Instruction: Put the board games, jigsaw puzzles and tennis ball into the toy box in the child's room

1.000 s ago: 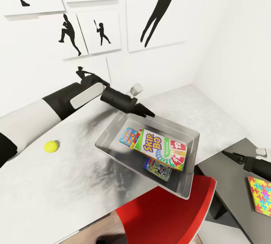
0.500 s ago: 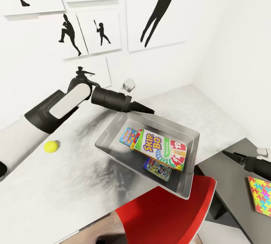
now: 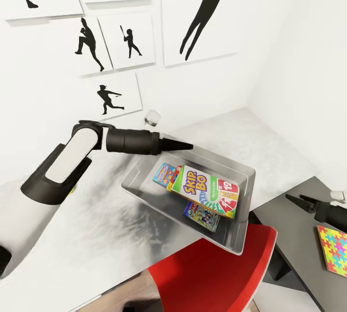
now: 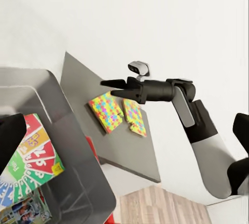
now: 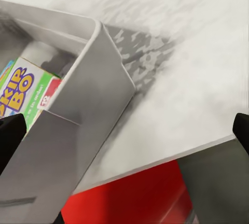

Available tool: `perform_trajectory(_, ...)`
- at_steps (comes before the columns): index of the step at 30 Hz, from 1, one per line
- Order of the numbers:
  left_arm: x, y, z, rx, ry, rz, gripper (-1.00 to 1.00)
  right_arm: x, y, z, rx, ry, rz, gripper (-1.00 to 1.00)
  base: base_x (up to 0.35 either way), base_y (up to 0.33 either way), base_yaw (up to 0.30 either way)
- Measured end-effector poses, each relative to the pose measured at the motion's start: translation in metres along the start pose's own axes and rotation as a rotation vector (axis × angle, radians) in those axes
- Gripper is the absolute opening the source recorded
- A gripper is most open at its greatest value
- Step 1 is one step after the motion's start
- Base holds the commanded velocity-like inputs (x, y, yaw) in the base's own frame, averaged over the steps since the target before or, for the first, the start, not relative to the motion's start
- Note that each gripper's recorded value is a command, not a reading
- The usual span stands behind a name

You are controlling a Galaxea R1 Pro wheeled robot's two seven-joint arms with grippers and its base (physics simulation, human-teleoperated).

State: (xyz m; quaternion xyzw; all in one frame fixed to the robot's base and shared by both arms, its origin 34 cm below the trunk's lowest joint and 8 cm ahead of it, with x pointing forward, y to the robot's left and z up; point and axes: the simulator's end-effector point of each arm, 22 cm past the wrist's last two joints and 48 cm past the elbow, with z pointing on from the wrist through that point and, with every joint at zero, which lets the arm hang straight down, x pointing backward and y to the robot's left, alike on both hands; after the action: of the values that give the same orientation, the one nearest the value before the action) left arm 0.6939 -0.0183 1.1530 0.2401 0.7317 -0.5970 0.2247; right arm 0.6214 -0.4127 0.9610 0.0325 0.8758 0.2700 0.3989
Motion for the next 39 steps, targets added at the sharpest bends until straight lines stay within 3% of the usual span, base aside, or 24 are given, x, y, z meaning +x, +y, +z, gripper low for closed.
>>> perform_trajectory(7, 0.012, 0.002, 0.005, 0.022, -0.073, -0.063, 1.00, -0.004, 0.011, -0.004, -0.038, -0.014, -0.016, 1.00, 0.000, 0.000, 0.000)
perform_trajectory(9, 0.013, 0.004, 0.008, 0.026, -0.121, -0.086, 1.00, -0.007, 0.014, -0.007, -0.047, -0.022, -0.023, 1.00, 0.000, 0.000, 0.000)
perform_trajectory(24, 0.020, 0.012, 0.015, 0.064, -0.324, -0.180, 1.00, -0.013, 0.013, -0.021, -0.047, -0.054, -0.024, 1.00, 0.000, 0.000, 0.000)
perform_trajectory(39, 0.027, -0.005, 0.031, 0.144, -0.379, -0.230, 1.00, -0.008, 0.018, -0.016, -0.059, -0.059, -0.013, 1.00, 0.000, 0.000, 0.000)
